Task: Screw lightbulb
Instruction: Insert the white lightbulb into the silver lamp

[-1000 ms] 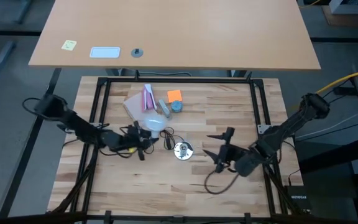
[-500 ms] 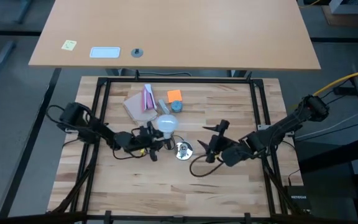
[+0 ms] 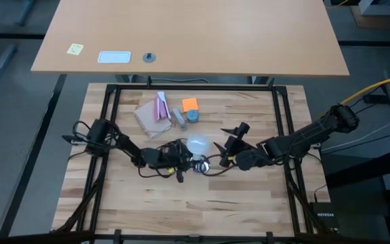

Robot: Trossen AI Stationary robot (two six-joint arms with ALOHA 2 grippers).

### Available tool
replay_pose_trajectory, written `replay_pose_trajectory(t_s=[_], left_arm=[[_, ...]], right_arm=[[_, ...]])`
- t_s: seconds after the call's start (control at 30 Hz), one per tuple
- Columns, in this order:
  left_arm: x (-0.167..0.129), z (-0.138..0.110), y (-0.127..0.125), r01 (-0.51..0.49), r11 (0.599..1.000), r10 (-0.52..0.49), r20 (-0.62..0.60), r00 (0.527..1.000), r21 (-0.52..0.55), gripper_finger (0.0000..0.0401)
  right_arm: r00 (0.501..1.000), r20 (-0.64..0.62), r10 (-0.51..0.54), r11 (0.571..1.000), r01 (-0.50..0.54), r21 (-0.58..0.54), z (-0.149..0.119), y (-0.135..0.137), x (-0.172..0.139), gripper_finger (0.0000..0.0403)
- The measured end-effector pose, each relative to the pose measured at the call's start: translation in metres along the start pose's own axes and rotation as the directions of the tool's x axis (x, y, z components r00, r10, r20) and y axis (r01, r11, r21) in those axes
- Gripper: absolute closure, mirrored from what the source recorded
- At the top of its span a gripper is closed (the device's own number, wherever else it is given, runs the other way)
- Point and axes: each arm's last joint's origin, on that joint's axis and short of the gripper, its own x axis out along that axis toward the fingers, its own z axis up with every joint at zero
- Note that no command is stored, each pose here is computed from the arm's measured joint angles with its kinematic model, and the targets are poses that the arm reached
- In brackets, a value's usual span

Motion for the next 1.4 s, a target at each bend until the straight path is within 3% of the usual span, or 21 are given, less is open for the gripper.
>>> replay_pose_trajectory(t_s=[0.2,0.47,0.93,1.4], left_arm=[[0.0,-0.007,0.002,-0.008,1.0,0.008,-0.036,0.999,0.007,0.0274],[-0.001,-0.014,0.003,-0.022,1.0,0.024,-0.105,0.994,0.021,0.0274],[0.021,-0.017,0.002,-0.046,0.992,0.068,-0.194,0.979,0.116,0.0274],[0.019,-0.018,0.004,-0.05,0.987,0.081,-0.206,0.975,0.154,0.0274]], right_arm=[[1.0,-0.013,-0.022,1.0,0.022,0.007,-0.001,-0.001,0.009,0.0111],[0.999,-0.045,-0.021,0.999,0.02,-0.026,-0.014,0.019,0.028,0.0111],[0.998,-0.043,-0.044,0.998,0.042,-0.044,-0.015,0.019,0.029,0.0111],[0.999,-0.052,-0.003,0.997,-0.001,-0.074,-0.015,0.02,0.029,0.0111]])
